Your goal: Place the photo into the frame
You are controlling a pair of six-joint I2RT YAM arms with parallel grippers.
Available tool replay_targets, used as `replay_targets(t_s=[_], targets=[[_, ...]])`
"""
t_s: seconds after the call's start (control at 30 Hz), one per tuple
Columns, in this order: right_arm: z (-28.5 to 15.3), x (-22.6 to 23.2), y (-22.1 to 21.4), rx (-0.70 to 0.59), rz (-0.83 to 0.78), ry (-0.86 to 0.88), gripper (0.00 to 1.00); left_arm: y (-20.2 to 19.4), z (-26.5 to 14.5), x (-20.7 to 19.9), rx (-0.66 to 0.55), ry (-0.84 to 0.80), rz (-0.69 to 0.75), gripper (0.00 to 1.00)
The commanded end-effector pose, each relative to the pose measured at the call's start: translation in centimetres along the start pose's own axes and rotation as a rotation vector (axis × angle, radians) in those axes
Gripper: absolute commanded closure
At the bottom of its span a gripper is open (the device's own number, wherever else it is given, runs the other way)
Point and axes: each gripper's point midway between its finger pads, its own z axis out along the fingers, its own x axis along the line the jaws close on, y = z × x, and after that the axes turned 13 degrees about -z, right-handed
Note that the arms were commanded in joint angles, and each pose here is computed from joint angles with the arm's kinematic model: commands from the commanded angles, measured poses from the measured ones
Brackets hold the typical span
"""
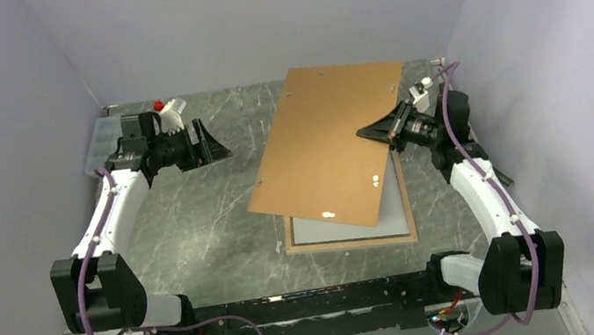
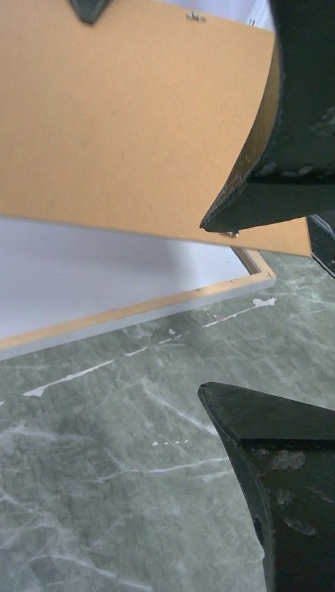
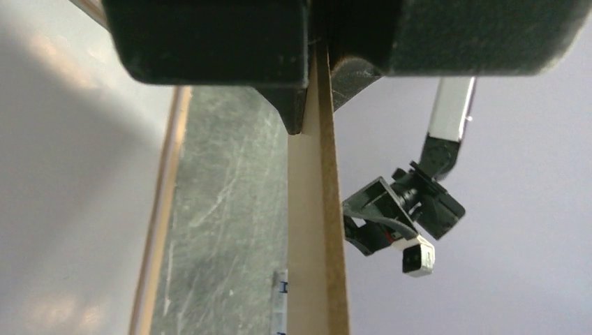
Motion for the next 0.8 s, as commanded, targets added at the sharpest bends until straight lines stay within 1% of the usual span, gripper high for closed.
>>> replay_targets(t_s=[0.0,0.07,0.2,0.3,0.4,0.63,0.77], targets=[[-2.9,1.2,-0.5,0.14,-0.208,0.027,1.0,0.3,1.2,1.5,0.021,0.04,0.068,0.17],[-3.3,0.5,-0.9,0.19,-0.215,-0.002,1.0,0.0,2.0,2.3,0.037,0.061,0.083,0.18],[-3.8,-1.2,-1.3,0.245,-0.255,-0.071,1.0,-0.1,3.0,2.7,0.045,0.067,0.113,0.19],[-3.7,-1.7,-1.2,0.257,-0.272,-0.075,1.0,-0.4,3.4,2.5,0.063,0.061,0.128,0.19],[-3.5,-3.0,-0.8,0.268,-0.279,-0.119,1.0,-0.7,3.7,2.2,0.07,0.053,0.165,0.2],[-2.4,-4.5,0.3,0.286,-0.288,-0.119,1.0,-1.5,4.3,1.7,0.107,0.054,0.22,0.21],[-1.8,-5.5,1.0,0.29,-0.284,-0.119,1.0,-1.6,4.2,1.6,0.108,0.05,0.23,0.22]])
